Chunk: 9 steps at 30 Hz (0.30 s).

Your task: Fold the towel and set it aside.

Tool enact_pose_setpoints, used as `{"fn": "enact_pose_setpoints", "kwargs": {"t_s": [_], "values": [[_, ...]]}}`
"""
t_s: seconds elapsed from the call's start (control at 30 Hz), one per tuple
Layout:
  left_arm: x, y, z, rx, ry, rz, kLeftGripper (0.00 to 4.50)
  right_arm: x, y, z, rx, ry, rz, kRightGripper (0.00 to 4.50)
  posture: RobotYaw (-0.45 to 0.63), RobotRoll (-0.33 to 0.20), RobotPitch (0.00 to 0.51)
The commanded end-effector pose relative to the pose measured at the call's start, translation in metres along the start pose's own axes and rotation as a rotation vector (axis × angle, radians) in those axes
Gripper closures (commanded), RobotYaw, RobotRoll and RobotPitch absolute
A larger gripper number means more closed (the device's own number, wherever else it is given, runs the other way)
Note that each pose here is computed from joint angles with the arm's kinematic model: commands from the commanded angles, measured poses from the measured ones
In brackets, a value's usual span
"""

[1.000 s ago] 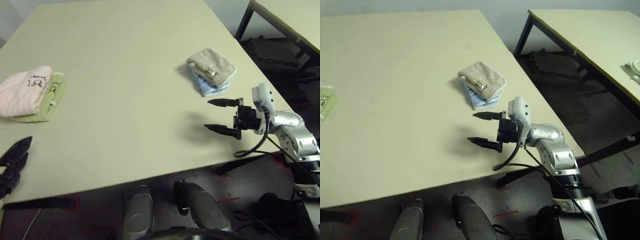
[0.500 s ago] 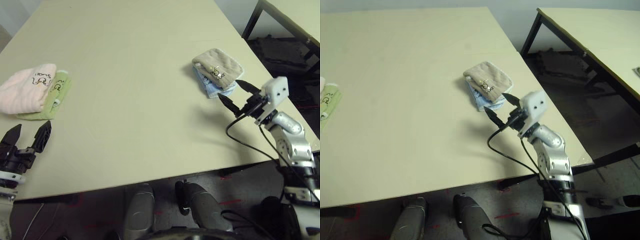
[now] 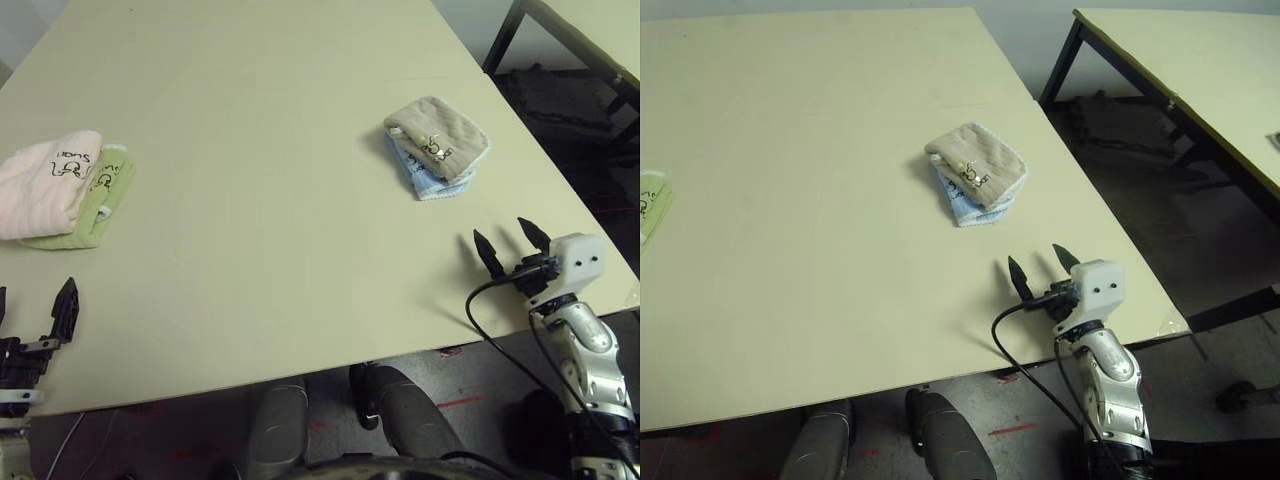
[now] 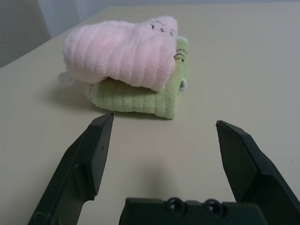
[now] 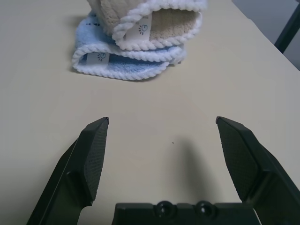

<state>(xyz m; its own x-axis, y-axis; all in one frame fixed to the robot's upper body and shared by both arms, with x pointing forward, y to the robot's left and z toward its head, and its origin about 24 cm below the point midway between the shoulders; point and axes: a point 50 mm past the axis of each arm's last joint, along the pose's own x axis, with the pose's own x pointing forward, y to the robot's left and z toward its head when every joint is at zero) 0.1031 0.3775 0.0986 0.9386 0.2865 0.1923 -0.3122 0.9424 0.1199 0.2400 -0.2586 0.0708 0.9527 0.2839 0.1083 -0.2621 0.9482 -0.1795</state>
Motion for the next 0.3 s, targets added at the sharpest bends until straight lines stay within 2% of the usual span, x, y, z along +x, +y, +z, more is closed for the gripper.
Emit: {"fn": "enact_pose_setpoints", "kwargs": {"t_s": [0.03, 0.3], "values": [[0.0012, 0.0016, -0.0006, 0.010, 0.010, 0.007, 0.02, -0.0012, -0.0017, -0.0013, -0.005, 0.004, 0.024, 0.00, -0.02, 0.000, 0.193], [0.0024, -0.0008, -0.0023, 0.007, 0.009, 0.006, 0.02, 0.0023, 0.0006, 0.0009, 0.010, -0.013, 0.032, 0.00, -0.01, 0.000, 0.192]]}}
